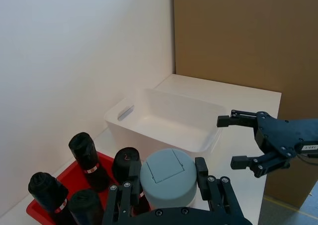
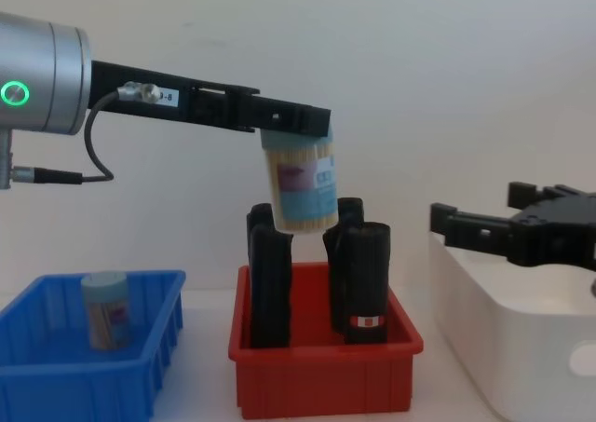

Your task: Pick the cotton swabs from the blue box and place them into the white box.

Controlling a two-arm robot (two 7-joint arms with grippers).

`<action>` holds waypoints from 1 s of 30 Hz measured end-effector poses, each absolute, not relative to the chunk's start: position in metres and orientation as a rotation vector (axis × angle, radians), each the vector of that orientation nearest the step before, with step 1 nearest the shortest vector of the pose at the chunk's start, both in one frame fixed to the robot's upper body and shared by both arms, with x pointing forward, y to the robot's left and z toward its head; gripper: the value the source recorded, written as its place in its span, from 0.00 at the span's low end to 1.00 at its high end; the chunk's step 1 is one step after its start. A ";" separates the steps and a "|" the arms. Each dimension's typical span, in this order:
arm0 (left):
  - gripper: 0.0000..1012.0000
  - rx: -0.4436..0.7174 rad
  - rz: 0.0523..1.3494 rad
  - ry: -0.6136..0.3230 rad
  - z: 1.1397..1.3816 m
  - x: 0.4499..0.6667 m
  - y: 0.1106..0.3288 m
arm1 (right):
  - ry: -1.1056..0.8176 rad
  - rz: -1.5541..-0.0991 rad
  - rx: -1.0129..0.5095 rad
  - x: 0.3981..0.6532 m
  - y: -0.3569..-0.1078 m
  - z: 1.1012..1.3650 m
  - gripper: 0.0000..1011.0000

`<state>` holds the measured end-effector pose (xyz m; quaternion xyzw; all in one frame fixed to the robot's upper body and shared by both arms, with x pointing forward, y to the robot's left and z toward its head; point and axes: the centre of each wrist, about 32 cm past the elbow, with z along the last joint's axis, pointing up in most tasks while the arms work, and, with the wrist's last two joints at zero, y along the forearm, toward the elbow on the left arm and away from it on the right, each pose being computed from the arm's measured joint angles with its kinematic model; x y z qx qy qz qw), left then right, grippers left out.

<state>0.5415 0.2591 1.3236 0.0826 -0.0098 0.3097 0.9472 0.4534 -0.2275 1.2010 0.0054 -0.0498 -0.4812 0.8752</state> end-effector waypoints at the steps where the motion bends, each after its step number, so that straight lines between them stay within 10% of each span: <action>1: 0.66 0.168 0.630 -0.020 1.324 0.542 0.259 | -0.106 -0.984 0.008 0.454 -0.226 1.202 0.99; 30: 0.66 0.168 0.626 -0.021 1.324 0.542 0.258 | -0.164 -0.596 -0.051 0.508 -0.184 1.232 0.99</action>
